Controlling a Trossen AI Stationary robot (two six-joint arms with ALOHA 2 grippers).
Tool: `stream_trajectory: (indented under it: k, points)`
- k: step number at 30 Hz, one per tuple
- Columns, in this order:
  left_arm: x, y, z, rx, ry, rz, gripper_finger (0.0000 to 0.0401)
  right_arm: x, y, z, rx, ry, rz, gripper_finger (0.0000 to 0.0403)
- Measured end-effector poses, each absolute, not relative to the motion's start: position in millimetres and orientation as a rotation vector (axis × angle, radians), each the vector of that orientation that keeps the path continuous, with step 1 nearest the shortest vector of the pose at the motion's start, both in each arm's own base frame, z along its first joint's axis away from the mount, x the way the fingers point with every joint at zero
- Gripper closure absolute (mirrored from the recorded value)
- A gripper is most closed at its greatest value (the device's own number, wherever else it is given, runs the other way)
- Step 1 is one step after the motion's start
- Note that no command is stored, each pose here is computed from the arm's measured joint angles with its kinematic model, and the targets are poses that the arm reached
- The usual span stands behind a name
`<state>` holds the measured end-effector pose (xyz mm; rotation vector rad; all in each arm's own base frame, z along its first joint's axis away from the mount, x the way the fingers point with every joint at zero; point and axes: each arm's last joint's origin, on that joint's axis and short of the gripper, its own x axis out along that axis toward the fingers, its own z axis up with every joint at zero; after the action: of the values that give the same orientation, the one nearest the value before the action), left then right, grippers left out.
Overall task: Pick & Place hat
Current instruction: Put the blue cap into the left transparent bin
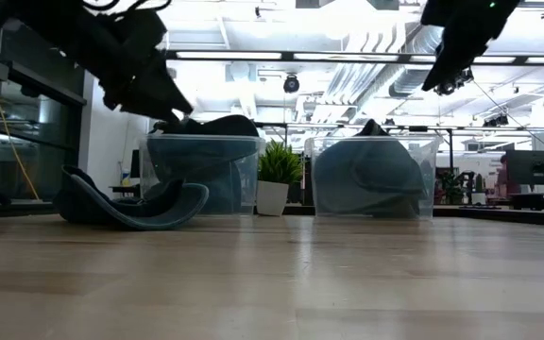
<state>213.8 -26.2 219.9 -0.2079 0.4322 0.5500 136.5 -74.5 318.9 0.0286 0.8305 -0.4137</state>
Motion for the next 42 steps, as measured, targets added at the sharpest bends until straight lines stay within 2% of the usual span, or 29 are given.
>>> stream_trajectory:
  k: [10,18,27,32,38,42]
  points:
    - [192,-19,216,-0.262,0.498,0.714,0.0133,148,-37,319,0.110,0.804,-0.225,0.0201]
    - [165,-14,216,-0.462,0.521,0.833,0.0133,177,-9,316,0.066,0.764,-0.131,0.0201]
    - [144,-14,206,-0.693,0.700,0.899,0.0133,218,18,292,0.042,0.839,-0.071,0.0201]
    - [140,-15,204,-0.802,0.730,0.950,0.0133,237,31,273,0.019,0.902,-0.039,0.0201]
    - [138,-14,215,-0.570,0.865,0.844,0.0133,249,43,253,-0.048,0.998,-0.005,0.0201]
    - [138,-17,216,-0.348,1.026,0.617,0.0133,252,49,245,-0.100,1.031,0.037,0.0201]
